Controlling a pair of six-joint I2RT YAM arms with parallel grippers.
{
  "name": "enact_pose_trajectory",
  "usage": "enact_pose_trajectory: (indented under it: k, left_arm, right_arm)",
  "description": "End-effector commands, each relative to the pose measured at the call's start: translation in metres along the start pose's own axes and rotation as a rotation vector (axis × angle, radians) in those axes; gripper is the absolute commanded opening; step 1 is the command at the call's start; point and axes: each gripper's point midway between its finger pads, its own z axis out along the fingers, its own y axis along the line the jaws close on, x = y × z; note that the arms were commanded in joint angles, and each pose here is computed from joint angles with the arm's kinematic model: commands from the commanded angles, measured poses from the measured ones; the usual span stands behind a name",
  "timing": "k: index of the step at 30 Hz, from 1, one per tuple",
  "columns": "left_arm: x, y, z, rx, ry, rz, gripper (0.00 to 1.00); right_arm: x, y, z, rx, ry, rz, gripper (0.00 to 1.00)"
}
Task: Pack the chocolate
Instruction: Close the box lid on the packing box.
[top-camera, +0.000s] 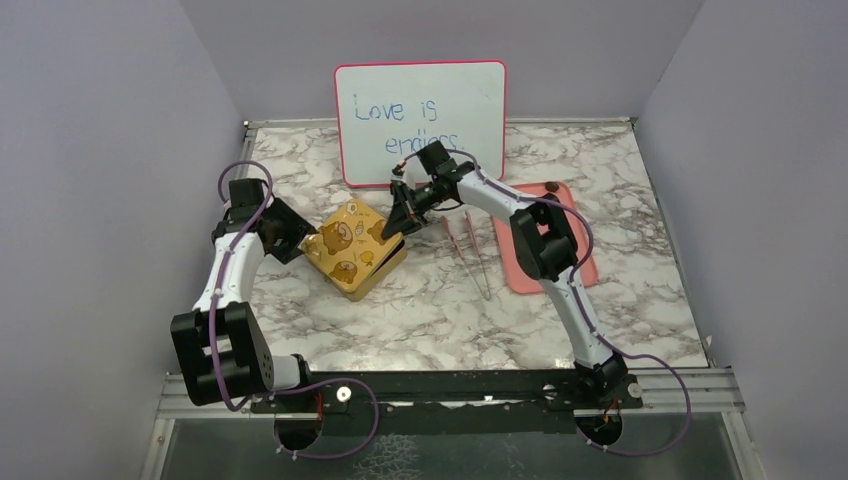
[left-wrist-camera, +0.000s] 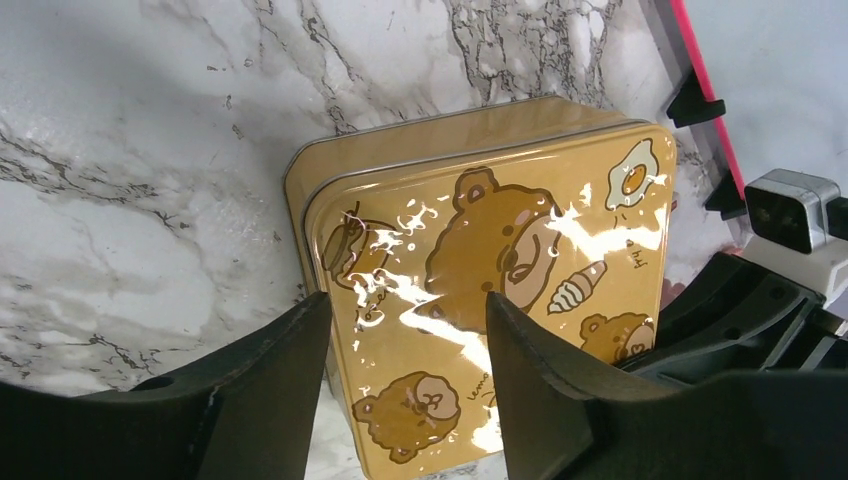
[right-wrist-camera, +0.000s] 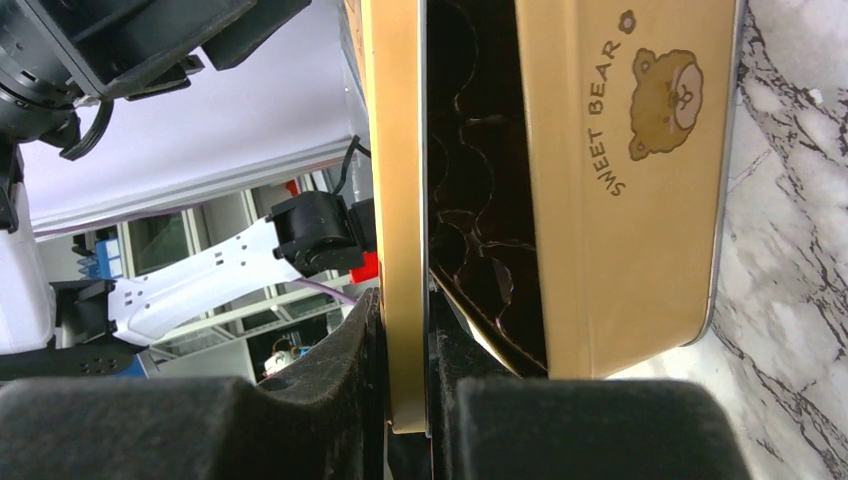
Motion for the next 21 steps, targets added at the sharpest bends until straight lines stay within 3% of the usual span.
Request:
enact_pose_trajectory:
  k: [1, 5, 11, 17, 21]
  left_arm:
    - [0.003, -0.006, -0.002, 0.032, 0.004, -0.015, 0.61]
    - [0.007, -0.002, 0.003, 0.025, 0.016, -0.031, 0.61]
    - [0.01, -0.011, 0.014, 0.085, 0.03, -0.046, 0.52]
    - [0.023, -0.001, 0.028, 0.043, 0.059, -0.04, 0.42]
    - [0.029, 0.005, 0.035, 0.022, 0.08, -0.034, 0.39]
  right_arm:
    - [0.007, 0.011, -0.013, 0.025, -0.008, -0.025, 0.16]
    - [0.004, 0.002, -0.012, 0.055, -0.024, -0.027, 0.16]
    - [0.002, -0.008, -0.012, 0.102, -0.053, -0.031, 0.17]
    - [-0.003, -0.01, -0.021, 0.147, -0.098, -0.027, 0.37]
    - [-0.004, 0.002, -0.035, 0.167, -0.123, -0.028, 0.39]
